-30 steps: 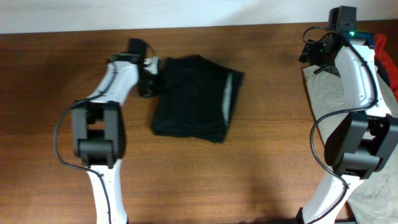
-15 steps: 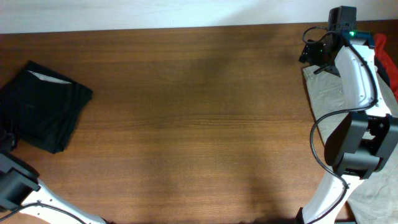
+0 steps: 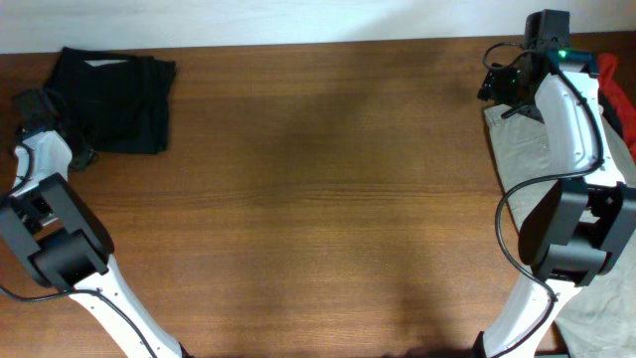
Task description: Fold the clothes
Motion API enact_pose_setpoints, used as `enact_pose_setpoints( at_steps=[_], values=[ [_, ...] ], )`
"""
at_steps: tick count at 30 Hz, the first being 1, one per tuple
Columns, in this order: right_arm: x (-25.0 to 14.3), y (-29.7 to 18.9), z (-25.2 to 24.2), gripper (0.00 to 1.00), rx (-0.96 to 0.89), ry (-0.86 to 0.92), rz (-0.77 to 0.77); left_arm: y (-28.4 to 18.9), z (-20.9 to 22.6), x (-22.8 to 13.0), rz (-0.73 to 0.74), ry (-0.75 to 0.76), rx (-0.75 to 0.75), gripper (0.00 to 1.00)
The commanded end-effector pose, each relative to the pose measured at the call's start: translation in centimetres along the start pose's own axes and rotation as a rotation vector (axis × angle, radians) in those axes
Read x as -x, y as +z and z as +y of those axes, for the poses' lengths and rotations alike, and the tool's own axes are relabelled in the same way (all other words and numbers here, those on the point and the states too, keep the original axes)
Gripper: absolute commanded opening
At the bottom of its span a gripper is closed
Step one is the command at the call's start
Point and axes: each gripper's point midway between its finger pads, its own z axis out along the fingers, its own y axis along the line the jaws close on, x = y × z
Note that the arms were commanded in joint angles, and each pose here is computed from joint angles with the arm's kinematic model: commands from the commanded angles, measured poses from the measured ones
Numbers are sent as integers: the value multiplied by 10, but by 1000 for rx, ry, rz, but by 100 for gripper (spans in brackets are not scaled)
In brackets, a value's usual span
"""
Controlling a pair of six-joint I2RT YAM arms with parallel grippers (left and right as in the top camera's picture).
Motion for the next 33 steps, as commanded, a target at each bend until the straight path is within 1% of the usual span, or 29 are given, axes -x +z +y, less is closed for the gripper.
enact_pose_setpoints(
  at_steps=[1, 7, 13, 15, 18, 20, 21, 22, 23, 25, 26, 27, 28, 30, 31, 32, 33],
  values=[
    [4, -5, -3, 99, -4, 14, -13, 16, 11, -1, -3, 69, 20, 25],
    [3, -5, -3, 99, -3, 14, -13, 34, 10, 0, -26, 74, 0, 24],
    [4, -5, -3, 99, -4, 14, -13, 40, -10, -2, -56, 103, -46, 24],
    [4, -5, -3, 99, -4, 14, -13, 50, -7, -8, -46, 105, -41, 24],
    [4, -5, -3, 99, -4, 14, -13, 50, -3, -11, -32, 103, -30, 25],
    [4, -5, -3, 98, -4, 14, -13, 50, -4, -18, 3, 102, -38, 25],
    [3, -5, -3, 99, -3, 14, -13, 48, -6, -25, 42, 99, -53, 34],
    [4, -5, -3, 99, -4, 14, -13, 46, -5, -28, 62, 97, -47, 35],
    [4, -5, -3, 99, -4, 14, -13, 41, -5, -29, 75, 95, -36, 40],
    [4, -5, -3, 99, -4, 14, -13, 26, -2, -22, 76, 89, -1, 54],
    [4, -5, -3, 99, -4, 14, -13, 14, -2, -15, 55, 93, 24, 62],
    [3, -5, -3, 99, -3, 14, -13, 3, -1, -8, 29, 94, 51, 85],
    [4, -5, -3, 99, -4, 14, -13, -12, 0, -1, 6, 96, 82, 94],
    [4, -5, -3, 99, -4, 14, -13, -44, -8, 12, -35, 126, 85, 94],
    [4, -5, -3, 99, -4, 14, -13, -57, -12, 16, -46, 128, 77, 92],
    [4, -5, -3, 99, -4, 14, -13, -76, -17, 19, -57, 132, 68, 83],
    [4, -5, -3, 99, -4, 14, -13, -88, -21, 21, -65, 150, 60, 67]
  ],
)
